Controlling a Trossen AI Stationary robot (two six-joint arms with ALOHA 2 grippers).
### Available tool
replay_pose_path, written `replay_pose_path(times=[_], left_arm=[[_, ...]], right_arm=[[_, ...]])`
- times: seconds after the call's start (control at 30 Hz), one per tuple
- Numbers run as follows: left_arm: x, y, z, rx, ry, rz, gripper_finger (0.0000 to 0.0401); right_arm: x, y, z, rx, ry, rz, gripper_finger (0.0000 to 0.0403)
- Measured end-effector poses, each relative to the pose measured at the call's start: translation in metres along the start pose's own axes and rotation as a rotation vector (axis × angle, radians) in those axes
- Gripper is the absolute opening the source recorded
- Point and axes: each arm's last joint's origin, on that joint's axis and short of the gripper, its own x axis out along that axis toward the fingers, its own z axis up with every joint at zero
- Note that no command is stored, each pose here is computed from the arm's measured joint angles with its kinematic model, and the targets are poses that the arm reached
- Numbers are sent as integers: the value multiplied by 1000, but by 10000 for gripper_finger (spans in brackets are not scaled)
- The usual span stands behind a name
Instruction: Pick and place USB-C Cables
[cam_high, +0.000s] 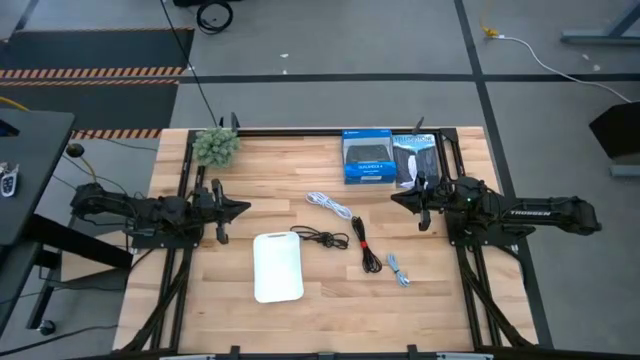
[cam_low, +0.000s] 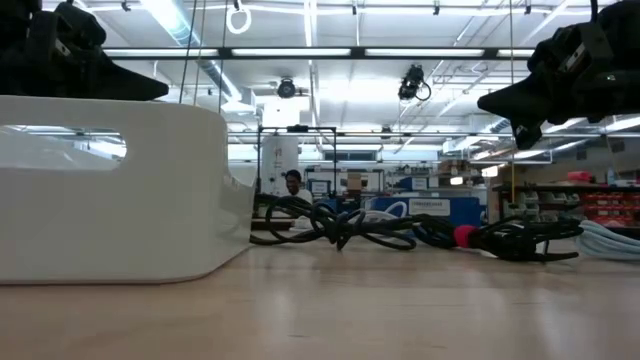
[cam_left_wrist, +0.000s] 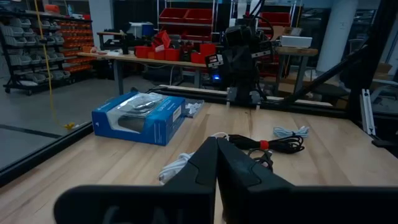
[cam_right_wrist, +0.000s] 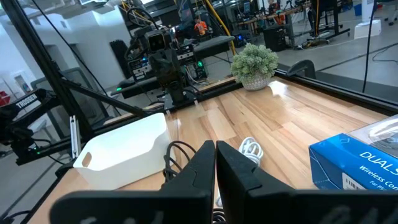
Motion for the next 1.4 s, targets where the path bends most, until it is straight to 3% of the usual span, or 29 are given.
replay_pose_path(times=[0.7,1.0,1.1,1.23,1.4], left_arm=[[0,0,0,0,0,0,11],[0,0,0,0,0,0,11],[0,0,0,0,1,0,11],[0,0,0,5,0,1,11],[0,2,0,1,-5,71,11]], right_arm=[[0,0,0,0,-1,0,20],[-2,3,17,5,-189,-15,20],[-2,3,19,62,-219,-38,20],[-2,1,19,245,-246,-74,20],[-2,0,19,364,-266,-101,20]])
